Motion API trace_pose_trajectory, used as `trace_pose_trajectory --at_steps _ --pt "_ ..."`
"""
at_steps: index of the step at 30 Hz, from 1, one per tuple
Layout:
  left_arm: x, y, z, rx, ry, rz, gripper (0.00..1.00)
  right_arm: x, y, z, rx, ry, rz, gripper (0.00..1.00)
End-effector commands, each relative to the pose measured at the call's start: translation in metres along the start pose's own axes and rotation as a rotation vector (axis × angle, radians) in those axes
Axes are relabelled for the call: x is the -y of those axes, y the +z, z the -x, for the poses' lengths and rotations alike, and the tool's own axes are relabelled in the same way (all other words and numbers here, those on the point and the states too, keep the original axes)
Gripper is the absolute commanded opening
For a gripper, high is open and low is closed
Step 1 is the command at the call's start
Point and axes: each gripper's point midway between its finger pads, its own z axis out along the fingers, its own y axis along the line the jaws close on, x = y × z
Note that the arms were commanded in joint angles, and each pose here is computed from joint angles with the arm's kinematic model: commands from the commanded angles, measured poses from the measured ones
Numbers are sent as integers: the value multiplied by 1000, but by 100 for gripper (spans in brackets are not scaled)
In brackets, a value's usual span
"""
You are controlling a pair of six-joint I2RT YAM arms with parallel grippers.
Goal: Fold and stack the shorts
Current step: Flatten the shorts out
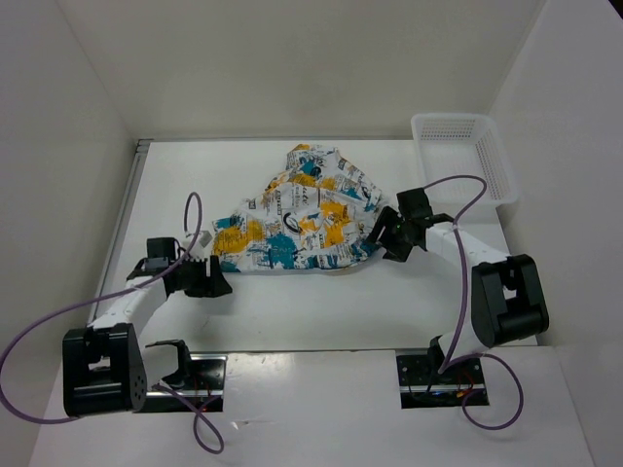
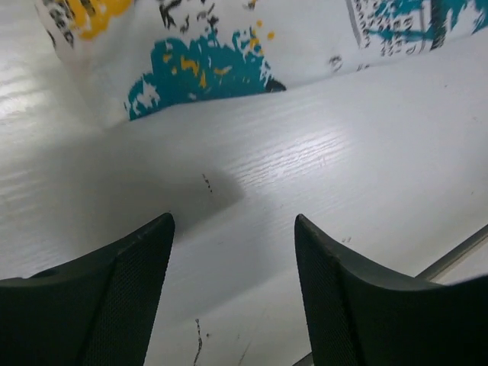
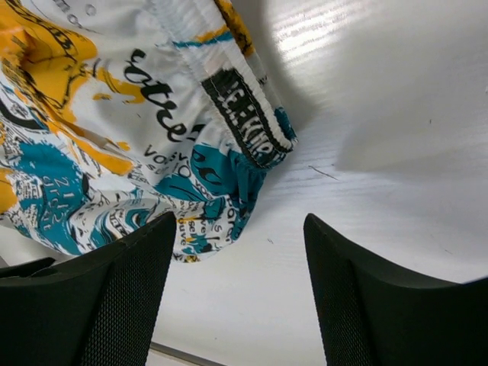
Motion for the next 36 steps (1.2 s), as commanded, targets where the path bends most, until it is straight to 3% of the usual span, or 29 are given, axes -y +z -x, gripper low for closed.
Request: trace_pose_trajectory --at_steps 1,2,3,8,12,20,25,29,31,32,33,35,36 --pt "1 4 10 67 43 -29 72 -15 -5 21 64 -13 11 73" --pt "-1 9 0 57 36 -30 84 -15 -5 21 64 -13 11 73" --pt "-3 13 7 96 64 -39 87 -15 -5 21 64 -13 11 73" --pt "-14 28 11 110 73 -28 93 -14 1 22 50 11 33 69" --pt "-23 37 13 75 49 -21 93 -11 17 17 11 16 31 67" --pt "-21 25 15 134 88 22 91 -17 23 21 11 34 46 67" --pt "-26 25 20 163 106 49 84 -16 25 20 4 35 39 66" --pt "-27 41 19 125 110 28 74 -15 28 20 4 35 39 63" --pt "-21 48 25 118 141 7 61 -15 31 21 4 35 39 59" --pt "-20 47 30 127 146 7 55 -15 31 21 4 35 39 52" --pt "-18 49 32 122 155 0 48 -17 32 22 4 46 39 48" --pt "-18 46 39 112 148 11 17 -19 31 28 21 44 39 31" --pt "-17 45 43 105 144 11 9 -21 30 32 36 43 37 23"
